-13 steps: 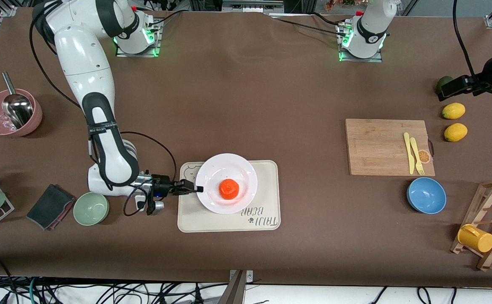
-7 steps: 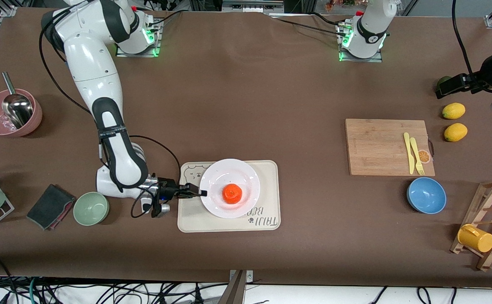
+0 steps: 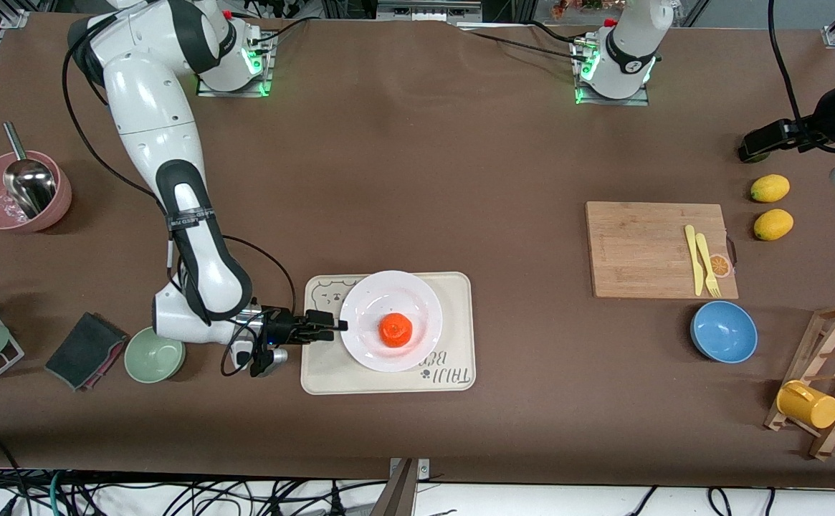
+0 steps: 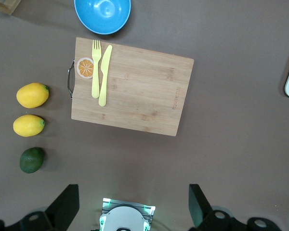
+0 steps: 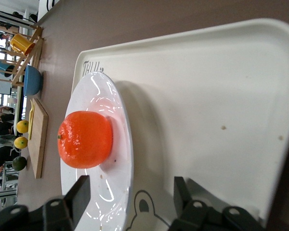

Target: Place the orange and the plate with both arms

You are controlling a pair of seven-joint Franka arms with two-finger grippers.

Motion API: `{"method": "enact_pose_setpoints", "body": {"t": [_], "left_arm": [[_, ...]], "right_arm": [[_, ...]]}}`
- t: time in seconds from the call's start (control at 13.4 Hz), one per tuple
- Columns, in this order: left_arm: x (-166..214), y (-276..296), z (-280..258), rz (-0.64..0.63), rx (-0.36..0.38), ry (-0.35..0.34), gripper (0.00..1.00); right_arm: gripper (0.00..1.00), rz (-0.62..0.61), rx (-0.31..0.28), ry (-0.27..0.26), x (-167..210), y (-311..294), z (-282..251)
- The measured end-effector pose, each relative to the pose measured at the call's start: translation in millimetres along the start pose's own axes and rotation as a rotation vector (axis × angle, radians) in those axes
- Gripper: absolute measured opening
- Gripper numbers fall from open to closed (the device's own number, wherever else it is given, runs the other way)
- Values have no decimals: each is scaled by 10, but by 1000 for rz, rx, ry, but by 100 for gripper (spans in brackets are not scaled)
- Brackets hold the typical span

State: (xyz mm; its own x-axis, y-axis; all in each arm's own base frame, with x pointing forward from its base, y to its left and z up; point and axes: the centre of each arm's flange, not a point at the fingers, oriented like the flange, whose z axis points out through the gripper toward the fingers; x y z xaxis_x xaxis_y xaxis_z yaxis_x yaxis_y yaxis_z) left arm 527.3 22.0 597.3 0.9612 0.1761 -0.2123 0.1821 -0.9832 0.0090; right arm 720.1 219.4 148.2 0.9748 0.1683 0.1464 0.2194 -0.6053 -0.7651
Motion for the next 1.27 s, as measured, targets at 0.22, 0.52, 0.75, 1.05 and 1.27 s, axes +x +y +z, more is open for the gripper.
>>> {"method": "enact_pose_setpoints", "body": {"t": [0.22,0.52,0.75,1.05,1.27], "left_arm": [[-1,8,1,1,0,0,100],[0,10,3,2,0,-1,100],[1,11,4,2,0,-1,100],[2,12,4,2,0,-1,100],[3,12,5,2,0,-1,100]], "right_arm": [[100,-11,-117,-55,98,-217,-221],[100,-117,-367,-149,248,-737,-748],[100,-159,-543,-251,240,-1151,-1201],[100,-130,-744,-360,93,-1664,-2074],[100,-88,-789,-417,-109,-2052,-2565]]}}
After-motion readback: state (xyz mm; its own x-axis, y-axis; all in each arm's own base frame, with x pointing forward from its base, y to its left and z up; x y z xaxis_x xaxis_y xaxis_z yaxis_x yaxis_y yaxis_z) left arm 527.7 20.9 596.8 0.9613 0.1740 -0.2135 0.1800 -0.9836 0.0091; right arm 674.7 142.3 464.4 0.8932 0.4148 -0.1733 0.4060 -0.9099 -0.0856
